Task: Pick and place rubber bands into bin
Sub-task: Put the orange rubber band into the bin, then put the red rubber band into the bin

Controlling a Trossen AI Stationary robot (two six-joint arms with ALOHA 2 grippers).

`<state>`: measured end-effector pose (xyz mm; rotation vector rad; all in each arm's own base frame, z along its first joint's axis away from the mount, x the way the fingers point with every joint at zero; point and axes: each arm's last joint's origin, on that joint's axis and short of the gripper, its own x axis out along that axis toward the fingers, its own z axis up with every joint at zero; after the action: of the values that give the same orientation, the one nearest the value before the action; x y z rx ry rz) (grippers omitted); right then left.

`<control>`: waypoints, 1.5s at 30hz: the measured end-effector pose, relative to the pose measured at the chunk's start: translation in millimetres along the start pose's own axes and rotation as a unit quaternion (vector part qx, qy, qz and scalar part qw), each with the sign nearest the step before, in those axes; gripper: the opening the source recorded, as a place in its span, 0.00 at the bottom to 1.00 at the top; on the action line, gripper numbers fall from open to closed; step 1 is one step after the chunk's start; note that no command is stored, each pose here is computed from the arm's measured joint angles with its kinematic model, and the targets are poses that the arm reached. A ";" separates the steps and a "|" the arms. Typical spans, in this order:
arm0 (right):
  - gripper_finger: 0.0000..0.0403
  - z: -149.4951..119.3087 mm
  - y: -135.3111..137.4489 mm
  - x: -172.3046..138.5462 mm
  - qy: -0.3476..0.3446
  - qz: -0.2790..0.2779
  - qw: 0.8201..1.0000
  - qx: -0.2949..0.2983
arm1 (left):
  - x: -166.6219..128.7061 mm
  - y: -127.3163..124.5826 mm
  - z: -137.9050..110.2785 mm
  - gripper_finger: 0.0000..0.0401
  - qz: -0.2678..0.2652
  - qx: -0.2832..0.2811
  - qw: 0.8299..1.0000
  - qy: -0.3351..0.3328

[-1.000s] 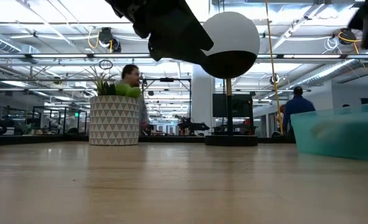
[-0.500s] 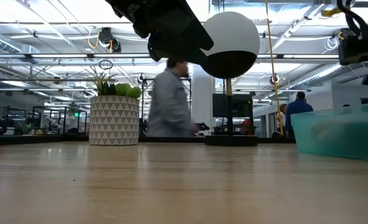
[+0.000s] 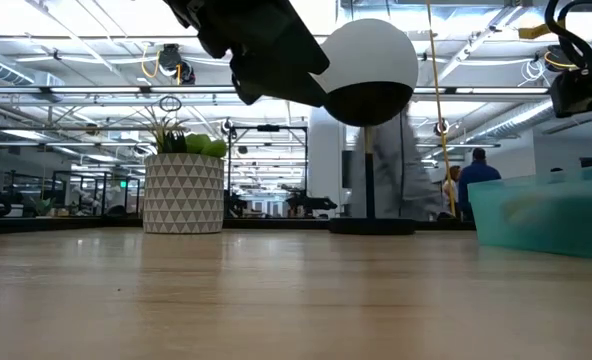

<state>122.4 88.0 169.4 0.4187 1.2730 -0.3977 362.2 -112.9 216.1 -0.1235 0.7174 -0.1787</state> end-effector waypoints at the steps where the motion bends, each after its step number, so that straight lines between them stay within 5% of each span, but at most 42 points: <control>1: 0.07 -0.1 0.0 0.0 0.002 0.001 1.000 0.003 | 0.0 -0.4 -0.1 0.52 -0.001 -0.002 1.000 0.000; 18: 0.45 -0.4 0.3 0.0 0.007 0.004 1.000 0.003 | 0.0 0.4 -2.2 0.52 0.007 -0.033 0.999 0.010; 27: 0.47 0.5 2.5 0.0 0.002 0.014 1.000 0.001 | -25.1 -3.9 -31.7 0.52 0.082 -0.116 0.976 0.165; 32: 0.46 1.3 4.2 0.0 -0.002 0.023 1.000 0.003 | -47.3 -7.7 -56.8 0.52 0.162 -0.204 0.923 0.283; 36: 0.47 2.2 6.2 -0.2 -0.006 0.034 0.999 0.005 | -63.2 -8.6 -74.1 0.52 0.233 -0.303 0.847 0.370; 40: 0.47 2.9 8.0 -0.4 -0.010 0.043 0.999 -0.002 | -70.9 -13.2 -89.2 0.52 0.273 -0.363 0.789 0.413; 45: 0.46 3.2 8.7 -0.4 -0.011 0.046 0.999 -0.005 | -73.1 -16.2 -107.8 0.52 0.286 -0.393 0.748 0.451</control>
<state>129.3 93.9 171.3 0.4614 1.2280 -0.3166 234.8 -119.3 185.2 -0.6456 1.7447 0.7407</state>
